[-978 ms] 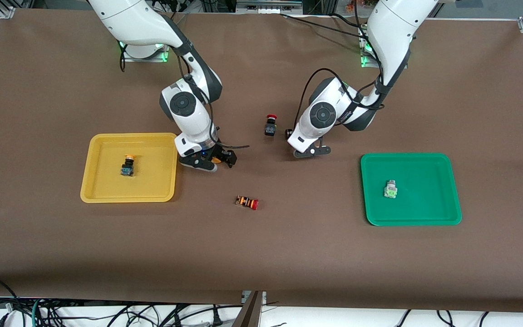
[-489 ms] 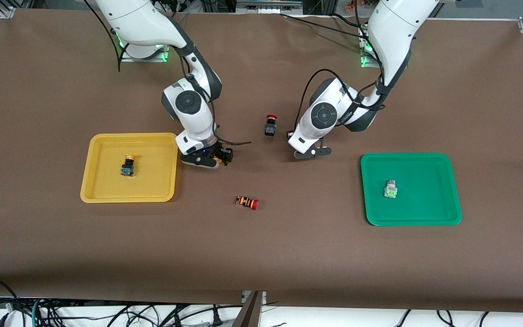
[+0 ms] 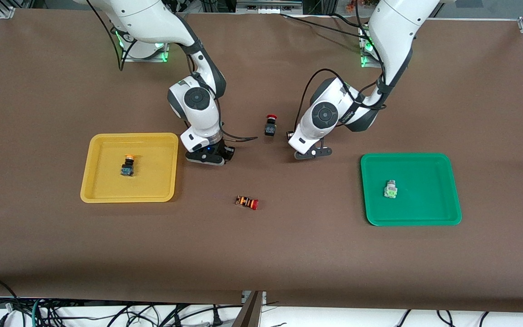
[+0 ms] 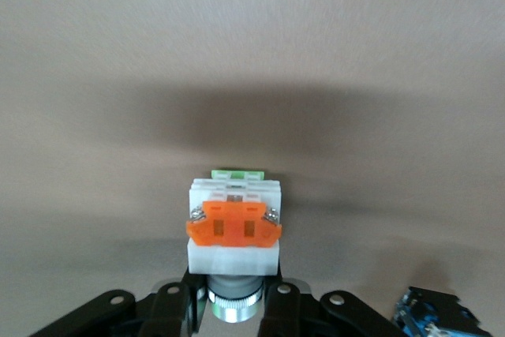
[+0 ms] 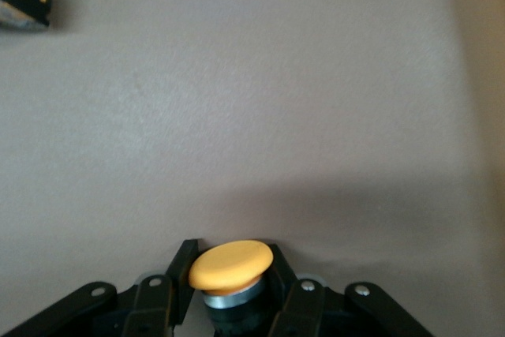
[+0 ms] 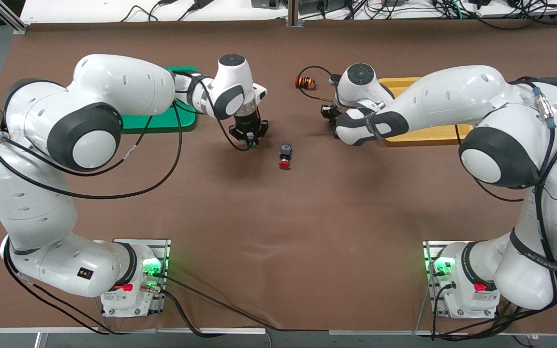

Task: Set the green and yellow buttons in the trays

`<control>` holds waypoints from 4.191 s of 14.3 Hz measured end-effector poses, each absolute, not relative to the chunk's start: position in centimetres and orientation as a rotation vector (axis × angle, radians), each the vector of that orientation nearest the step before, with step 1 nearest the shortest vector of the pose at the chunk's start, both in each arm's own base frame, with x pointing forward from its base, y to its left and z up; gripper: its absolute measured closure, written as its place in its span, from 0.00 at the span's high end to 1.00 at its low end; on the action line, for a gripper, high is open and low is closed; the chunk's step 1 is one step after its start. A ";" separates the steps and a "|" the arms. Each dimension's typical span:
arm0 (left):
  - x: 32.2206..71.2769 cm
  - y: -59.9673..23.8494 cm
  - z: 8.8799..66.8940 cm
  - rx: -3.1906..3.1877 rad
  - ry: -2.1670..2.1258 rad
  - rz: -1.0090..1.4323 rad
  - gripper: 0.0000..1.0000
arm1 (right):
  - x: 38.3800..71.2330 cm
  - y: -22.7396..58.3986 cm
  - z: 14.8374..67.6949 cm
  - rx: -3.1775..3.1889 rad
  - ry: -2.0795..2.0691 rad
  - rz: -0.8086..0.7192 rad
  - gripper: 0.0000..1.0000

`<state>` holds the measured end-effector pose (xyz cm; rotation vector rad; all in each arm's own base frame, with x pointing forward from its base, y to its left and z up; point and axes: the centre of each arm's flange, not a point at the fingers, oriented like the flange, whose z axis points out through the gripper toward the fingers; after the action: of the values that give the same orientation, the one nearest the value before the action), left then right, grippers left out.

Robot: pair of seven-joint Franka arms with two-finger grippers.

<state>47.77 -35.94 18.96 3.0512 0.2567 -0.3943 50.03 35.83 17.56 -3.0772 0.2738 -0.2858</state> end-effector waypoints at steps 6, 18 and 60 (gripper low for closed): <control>56.4 -27.9 31.4 3.079 0.160 -0.529 0.31 | 54.5 30.0 20.3 -3.168 0.120 -0.343 0.40; 65.0 3.6 22.0 3.067 -0.552 -0.393 0.31 | 59.0 13.6 22.2 -3.241 -0.015 -0.211 0.40; 55.5 -3.5 61.3 3.151 -0.023 -0.066 1.00 | 65.1 -0.6 53.5 -3.213 0.004 0.023 0.99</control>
<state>55.53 -3.48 61.34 3.1509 -0.0226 -0.0656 65.12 -0.64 53.52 -3.2130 0.0036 0.0233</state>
